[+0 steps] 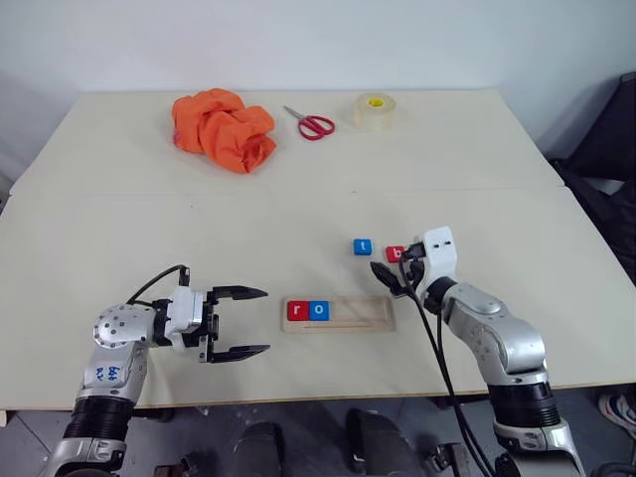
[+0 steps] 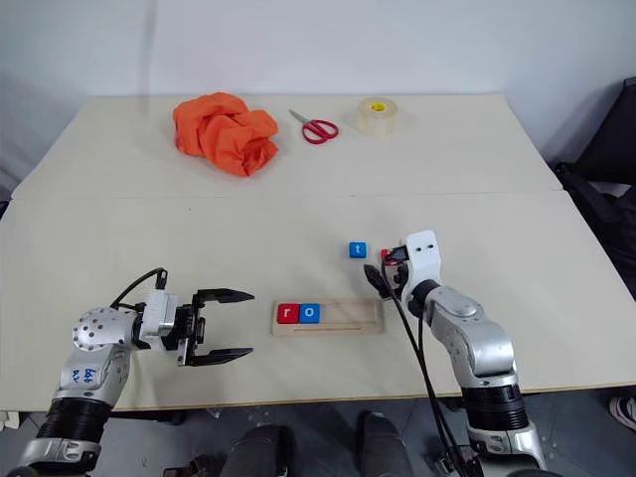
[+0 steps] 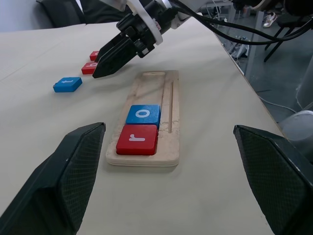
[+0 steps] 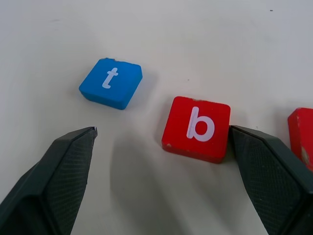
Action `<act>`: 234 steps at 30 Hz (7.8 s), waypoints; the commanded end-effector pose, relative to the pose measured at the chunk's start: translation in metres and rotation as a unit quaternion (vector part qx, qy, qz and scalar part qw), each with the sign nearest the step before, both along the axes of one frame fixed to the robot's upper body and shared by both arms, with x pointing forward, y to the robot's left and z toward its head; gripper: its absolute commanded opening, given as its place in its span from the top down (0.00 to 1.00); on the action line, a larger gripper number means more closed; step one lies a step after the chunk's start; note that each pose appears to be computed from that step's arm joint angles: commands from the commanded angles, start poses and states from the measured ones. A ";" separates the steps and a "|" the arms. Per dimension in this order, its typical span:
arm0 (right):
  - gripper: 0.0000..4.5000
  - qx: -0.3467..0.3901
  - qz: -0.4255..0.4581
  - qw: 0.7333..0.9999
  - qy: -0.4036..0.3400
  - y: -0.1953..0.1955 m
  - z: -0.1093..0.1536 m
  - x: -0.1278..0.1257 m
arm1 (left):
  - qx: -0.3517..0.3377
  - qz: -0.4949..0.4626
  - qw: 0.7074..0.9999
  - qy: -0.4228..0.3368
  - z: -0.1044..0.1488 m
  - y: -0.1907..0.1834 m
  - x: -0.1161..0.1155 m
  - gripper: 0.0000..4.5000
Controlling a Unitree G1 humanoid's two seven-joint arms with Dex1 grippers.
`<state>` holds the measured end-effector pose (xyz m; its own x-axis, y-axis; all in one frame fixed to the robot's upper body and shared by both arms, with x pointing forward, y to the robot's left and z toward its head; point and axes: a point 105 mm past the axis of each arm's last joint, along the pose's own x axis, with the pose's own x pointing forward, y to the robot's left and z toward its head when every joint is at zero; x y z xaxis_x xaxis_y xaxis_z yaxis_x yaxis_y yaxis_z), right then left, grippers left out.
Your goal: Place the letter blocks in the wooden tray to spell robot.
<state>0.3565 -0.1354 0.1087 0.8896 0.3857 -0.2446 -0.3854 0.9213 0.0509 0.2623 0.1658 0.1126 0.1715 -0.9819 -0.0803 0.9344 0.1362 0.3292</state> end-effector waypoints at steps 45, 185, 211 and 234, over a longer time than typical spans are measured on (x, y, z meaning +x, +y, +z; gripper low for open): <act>0.00 -0.061 -0.061 0.996 0.014 -0.034 0.020 -0.100 | 0.001 -0.025 1.000 -0.003 0.004 0.020 0.018 0.00; 0.92 -0.275 0.454 0.846 -0.054 0.071 0.057 -0.035 | -0.016 0.047 0.998 -0.032 0.006 0.026 0.006 0.00; 0.01 -0.131 0.006 0.989 -0.071 -0.129 0.052 -0.063 | -0.021 0.021 0.999 -0.017 0.003 0.025 0.017 0.00; 0.01 -0.087 0.010 0.995 -0.054 -0.112 0.040 -0.063 | -0.014 0.022 0.999 -0.024 0.014 0.028 0.021 0.00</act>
<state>0.2904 -0.2528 0.1422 0.9015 0.3582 -0.2428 -0.4001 0.9037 -0.1524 0.2839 0.1900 0.1169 0.2112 -0.9762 -0.0491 0.9254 0.1835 0.3315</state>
